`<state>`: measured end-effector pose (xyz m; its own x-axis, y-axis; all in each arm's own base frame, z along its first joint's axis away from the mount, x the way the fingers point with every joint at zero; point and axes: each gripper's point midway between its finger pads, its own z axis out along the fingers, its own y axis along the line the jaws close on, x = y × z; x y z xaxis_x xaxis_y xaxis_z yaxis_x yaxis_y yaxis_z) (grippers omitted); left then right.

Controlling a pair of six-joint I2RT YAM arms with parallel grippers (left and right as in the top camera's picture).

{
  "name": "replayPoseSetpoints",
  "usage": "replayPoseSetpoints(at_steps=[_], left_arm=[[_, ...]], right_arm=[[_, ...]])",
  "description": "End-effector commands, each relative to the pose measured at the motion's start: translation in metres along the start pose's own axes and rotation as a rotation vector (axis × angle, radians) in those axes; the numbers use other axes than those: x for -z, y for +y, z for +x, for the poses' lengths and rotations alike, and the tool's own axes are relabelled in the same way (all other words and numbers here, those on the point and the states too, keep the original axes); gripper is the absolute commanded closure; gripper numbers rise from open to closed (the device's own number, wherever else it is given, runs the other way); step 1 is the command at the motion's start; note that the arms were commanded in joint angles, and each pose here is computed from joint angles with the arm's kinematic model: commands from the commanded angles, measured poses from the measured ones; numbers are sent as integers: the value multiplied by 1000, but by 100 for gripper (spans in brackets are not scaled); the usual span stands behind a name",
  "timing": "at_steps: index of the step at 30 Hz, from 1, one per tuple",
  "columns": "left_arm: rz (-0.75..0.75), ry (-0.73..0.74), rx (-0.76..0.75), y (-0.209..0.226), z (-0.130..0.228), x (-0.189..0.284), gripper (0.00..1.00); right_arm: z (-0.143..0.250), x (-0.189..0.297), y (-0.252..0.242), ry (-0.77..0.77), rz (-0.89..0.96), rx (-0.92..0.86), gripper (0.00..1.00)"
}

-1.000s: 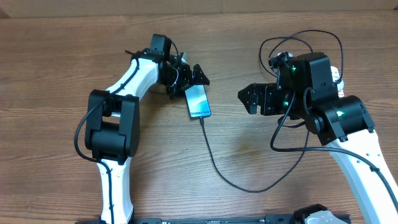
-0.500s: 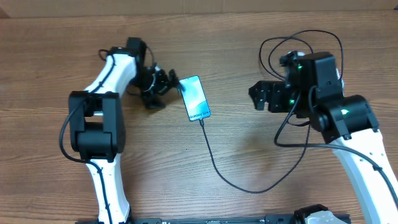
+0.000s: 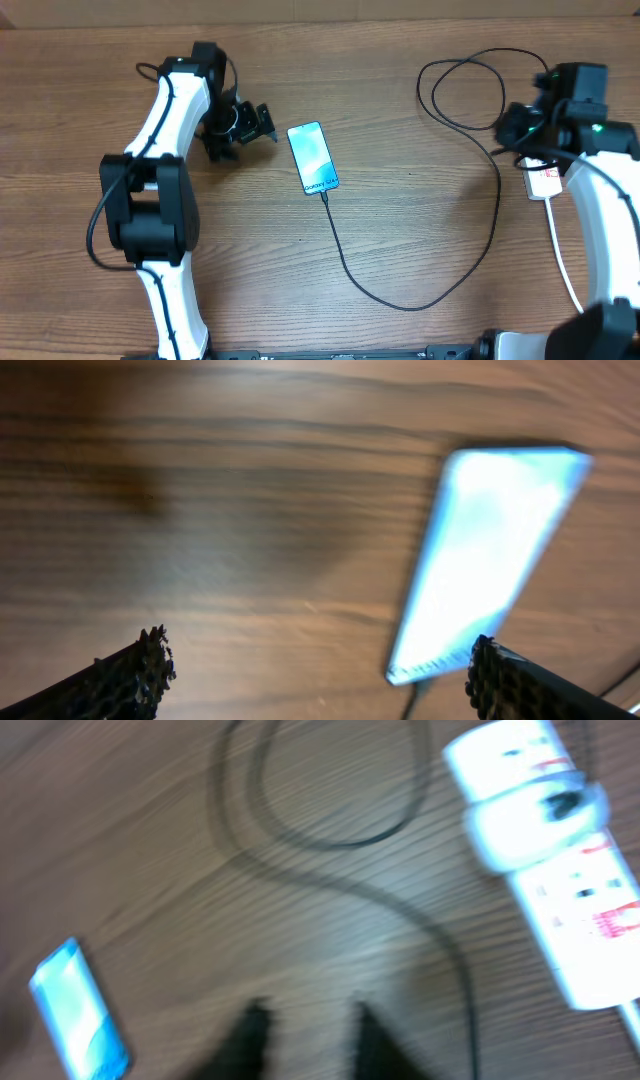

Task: Plug charger to phone and switch on socket
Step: 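Lower the phone flat onto the table with the left gripper and release, then move the right gripper over the white power strip's orange switch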

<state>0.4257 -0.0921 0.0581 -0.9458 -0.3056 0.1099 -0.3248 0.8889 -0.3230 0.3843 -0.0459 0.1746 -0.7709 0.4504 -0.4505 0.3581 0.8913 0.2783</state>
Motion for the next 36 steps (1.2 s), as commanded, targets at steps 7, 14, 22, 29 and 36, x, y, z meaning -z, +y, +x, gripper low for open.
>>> replayPoseSetpoints(at_steps=[7,14,22,29,36], left_arm=[[3,-227,-325,-68,31,88,0],[15,-222,-382,-89,46,84,0],[20,-220,-407,-98,51,81,0],[22,-215,-403,-98,52,81,0],[25,-221,-400,-99,51,81,0]], right_arm=[[-48,-23,-106,-88,4,-324,97],[-50,-63,-147,-66,-19,-408,97],[-51,-103,-160,-62,-24,-417,97],[-45,-126,-168,-44,-22,-432,97],[-34,-136,-169,0,-26,-452,97]])
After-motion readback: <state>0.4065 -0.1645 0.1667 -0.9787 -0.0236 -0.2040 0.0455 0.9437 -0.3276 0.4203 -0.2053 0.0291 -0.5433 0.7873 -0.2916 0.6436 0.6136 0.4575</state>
